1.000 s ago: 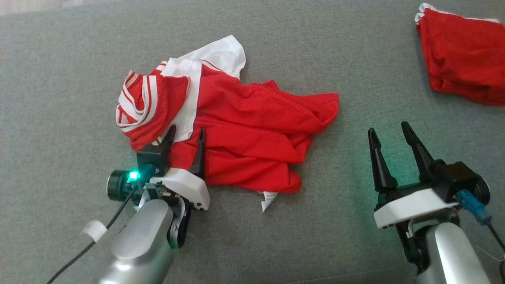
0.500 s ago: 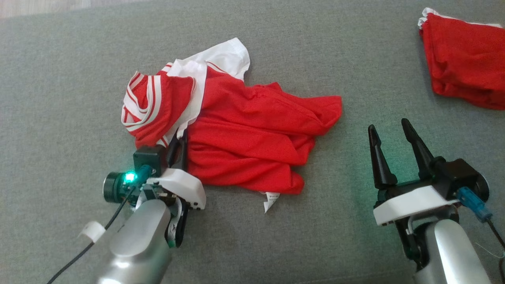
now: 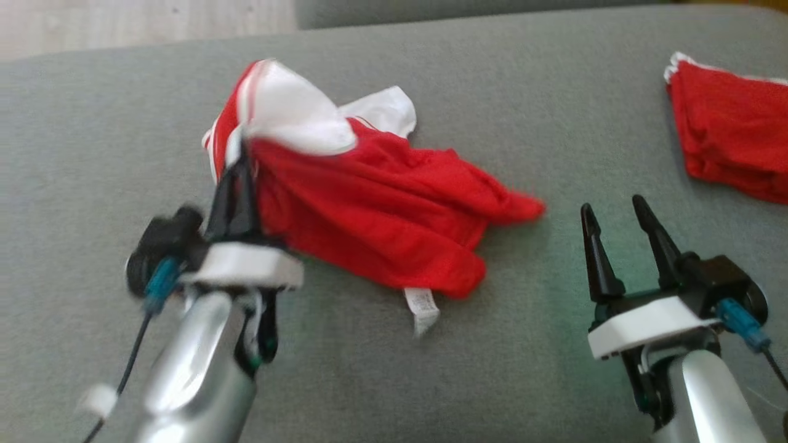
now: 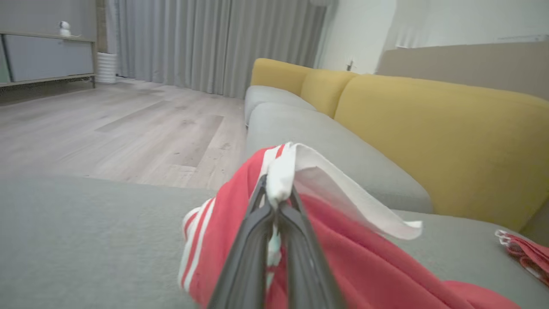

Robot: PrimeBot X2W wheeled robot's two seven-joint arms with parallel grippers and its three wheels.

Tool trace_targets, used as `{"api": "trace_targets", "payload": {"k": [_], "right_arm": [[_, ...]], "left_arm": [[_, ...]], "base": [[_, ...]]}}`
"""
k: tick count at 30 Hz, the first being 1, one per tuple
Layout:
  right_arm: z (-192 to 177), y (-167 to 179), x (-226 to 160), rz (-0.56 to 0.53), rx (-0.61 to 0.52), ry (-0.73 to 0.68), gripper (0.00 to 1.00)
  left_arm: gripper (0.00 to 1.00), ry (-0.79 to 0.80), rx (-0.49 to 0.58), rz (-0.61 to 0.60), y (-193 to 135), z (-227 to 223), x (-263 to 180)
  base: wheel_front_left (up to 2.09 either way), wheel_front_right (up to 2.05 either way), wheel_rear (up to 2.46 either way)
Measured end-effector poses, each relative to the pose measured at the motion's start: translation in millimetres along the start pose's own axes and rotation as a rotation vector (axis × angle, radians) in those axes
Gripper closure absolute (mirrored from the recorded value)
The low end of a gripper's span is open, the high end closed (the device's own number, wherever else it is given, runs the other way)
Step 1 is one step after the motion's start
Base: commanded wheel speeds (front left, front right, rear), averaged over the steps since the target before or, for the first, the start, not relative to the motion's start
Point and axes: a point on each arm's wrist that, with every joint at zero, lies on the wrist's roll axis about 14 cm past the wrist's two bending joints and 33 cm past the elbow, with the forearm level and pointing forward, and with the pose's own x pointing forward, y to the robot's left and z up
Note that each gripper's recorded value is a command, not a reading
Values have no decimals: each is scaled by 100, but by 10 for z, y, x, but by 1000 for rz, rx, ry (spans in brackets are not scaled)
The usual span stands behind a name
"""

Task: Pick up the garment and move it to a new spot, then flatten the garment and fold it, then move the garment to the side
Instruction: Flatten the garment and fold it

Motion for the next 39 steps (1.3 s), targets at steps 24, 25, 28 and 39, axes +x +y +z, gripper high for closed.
{"api": "trace_targets", "payload": {"k": [24, 25, 28, 39], "right_arm": [[-16, 279, -12, 79, -11, 30, 0], [-5, 275, -16, 77, -12, 27, 0], [29, 262, -33, 73, -14, 18, 0], [-8, 287, -253, 72, -19, 29, 0]], "left_arm": [[6, 160, -107, 414, 1120, -607, -1159], [0, 146, -103, 407, 1117, -566, -1151], [0, 88, -78, 380, 1088, -384, -1113], [0, -22, 23, 217, 687, -34, -1244]], "base": [[0, 0, 0], [0, 0, 0], [0, 0, 0], [0, 0, 0]]}}
